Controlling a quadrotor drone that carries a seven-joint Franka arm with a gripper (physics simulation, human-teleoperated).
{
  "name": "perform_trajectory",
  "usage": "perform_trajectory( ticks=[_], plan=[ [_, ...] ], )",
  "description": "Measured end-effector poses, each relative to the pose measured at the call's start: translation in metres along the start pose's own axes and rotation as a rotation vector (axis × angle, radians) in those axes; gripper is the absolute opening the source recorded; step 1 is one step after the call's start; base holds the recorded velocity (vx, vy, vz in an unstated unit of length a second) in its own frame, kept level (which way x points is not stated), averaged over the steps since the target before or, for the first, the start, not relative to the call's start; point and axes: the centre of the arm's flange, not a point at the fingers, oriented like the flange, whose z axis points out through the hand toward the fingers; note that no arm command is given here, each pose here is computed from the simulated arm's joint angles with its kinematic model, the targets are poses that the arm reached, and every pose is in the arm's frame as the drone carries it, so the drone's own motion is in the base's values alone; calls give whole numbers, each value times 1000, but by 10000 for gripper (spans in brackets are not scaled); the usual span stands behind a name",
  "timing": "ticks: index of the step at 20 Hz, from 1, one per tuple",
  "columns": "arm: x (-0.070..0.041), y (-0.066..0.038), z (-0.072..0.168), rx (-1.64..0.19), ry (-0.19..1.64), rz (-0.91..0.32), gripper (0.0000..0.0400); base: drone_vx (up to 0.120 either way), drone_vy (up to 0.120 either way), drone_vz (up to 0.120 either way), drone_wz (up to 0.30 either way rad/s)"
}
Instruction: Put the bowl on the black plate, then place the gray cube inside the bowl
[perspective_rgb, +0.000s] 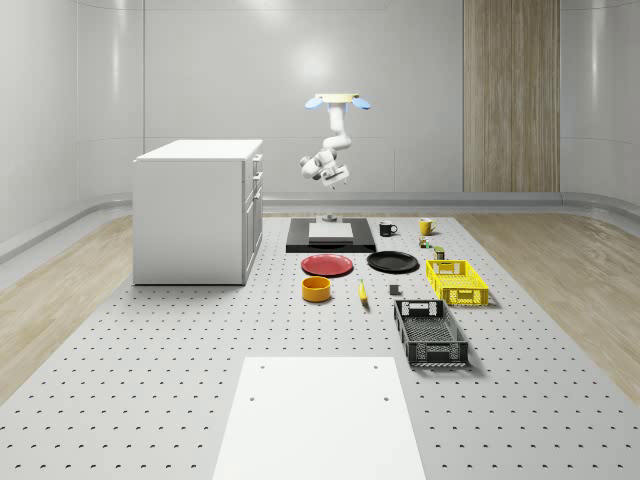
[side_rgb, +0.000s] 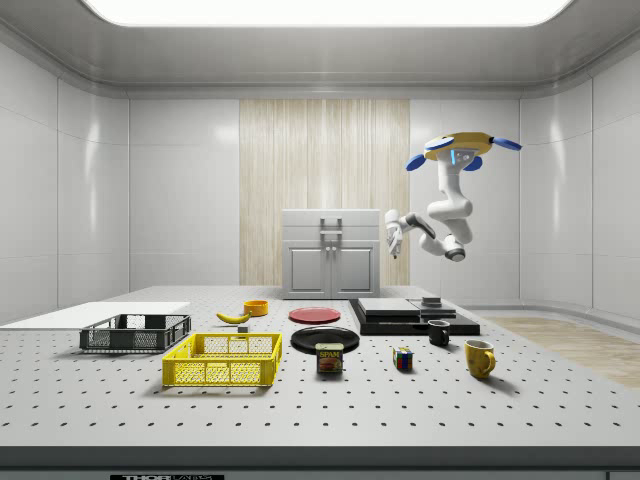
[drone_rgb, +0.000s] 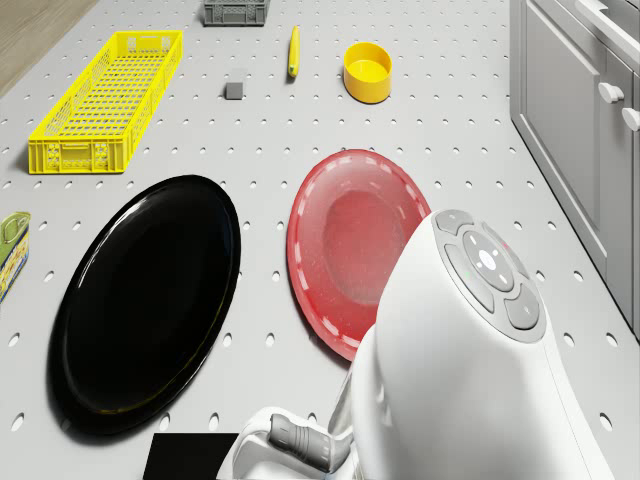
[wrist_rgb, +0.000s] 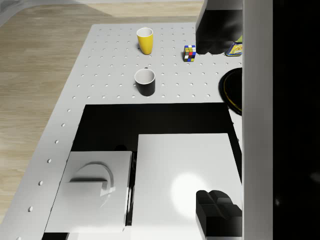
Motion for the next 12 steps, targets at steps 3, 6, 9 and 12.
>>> perform_trajectory(
  ticks=[3, 6, 9, 12],
  plan=[
    [-10, -10, 1, -96, 100, -3, 400, 120, -120, -120, 0],
    [-15, -15, 2, -152, 159, -5, 400, 120, -107, -13, 0],
    [-19, -18, 3, -185, 193, -7, 400, 120, 0, 0, 0],
    [-21, -20, 3, -204, 214, -7, 400, 120, 0, -107, 0]
  ],
)
